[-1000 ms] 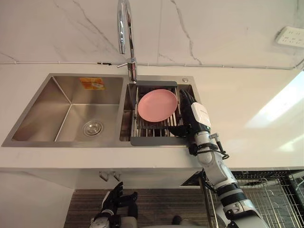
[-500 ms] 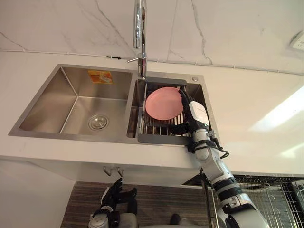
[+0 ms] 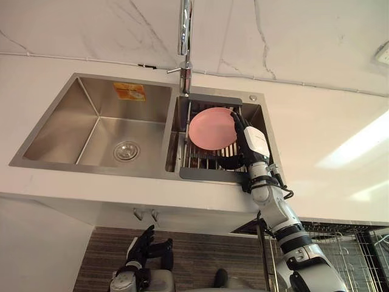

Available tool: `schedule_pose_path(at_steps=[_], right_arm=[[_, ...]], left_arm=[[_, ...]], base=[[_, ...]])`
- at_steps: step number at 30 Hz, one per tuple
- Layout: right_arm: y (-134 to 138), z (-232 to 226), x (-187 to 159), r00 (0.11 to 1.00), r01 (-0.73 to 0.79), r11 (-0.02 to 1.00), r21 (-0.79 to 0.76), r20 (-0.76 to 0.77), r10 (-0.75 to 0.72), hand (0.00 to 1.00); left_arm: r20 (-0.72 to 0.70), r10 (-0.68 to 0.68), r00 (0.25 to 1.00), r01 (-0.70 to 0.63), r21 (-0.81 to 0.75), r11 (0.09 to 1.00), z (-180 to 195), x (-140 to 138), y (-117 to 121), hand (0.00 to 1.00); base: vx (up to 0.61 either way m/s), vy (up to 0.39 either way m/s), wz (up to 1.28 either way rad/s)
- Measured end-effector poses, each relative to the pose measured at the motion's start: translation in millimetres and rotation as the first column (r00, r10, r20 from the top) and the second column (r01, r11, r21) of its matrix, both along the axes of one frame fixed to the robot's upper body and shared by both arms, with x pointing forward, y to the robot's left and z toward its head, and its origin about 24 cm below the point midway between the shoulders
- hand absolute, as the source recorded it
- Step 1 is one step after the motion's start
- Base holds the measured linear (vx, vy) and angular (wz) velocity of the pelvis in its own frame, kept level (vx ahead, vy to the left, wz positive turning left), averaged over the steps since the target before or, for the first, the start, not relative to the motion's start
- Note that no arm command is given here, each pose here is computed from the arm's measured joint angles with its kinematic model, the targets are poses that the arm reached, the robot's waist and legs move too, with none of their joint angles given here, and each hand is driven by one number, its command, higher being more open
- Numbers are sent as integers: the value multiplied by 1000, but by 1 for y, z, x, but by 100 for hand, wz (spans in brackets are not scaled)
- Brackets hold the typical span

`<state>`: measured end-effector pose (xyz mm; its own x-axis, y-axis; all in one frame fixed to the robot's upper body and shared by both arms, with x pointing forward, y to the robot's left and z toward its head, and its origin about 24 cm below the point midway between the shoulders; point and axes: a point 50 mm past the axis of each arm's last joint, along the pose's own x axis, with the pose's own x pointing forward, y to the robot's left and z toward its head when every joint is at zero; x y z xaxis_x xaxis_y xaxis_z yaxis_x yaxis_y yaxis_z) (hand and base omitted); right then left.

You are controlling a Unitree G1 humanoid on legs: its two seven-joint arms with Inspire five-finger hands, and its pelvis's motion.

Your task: Walk over to the sink, pick up the cup, carry it to the dishwasher, place the cup inside the dishwasher, then close the dishwasher door

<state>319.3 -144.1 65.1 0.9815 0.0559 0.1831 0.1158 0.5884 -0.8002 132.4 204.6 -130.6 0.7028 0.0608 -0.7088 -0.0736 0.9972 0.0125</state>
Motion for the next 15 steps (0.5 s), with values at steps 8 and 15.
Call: schedule_pose_path(at_steps=[8, 15], right_arm=[[-4, 4, 5, 997, -35, 997, 68, -65, 39, 100], [-6, 7, 8, 991, -52, 980, 190, -114, 75, 100]], left_arm=[[8, 9, 1000, -9, 4, 1000, 2, 2, 3, 100], [-11, 6, 1000, -6, 34, 999, 2, 0, 15, 100]], base=[[0, 0, 0], [0, 0, 0]])
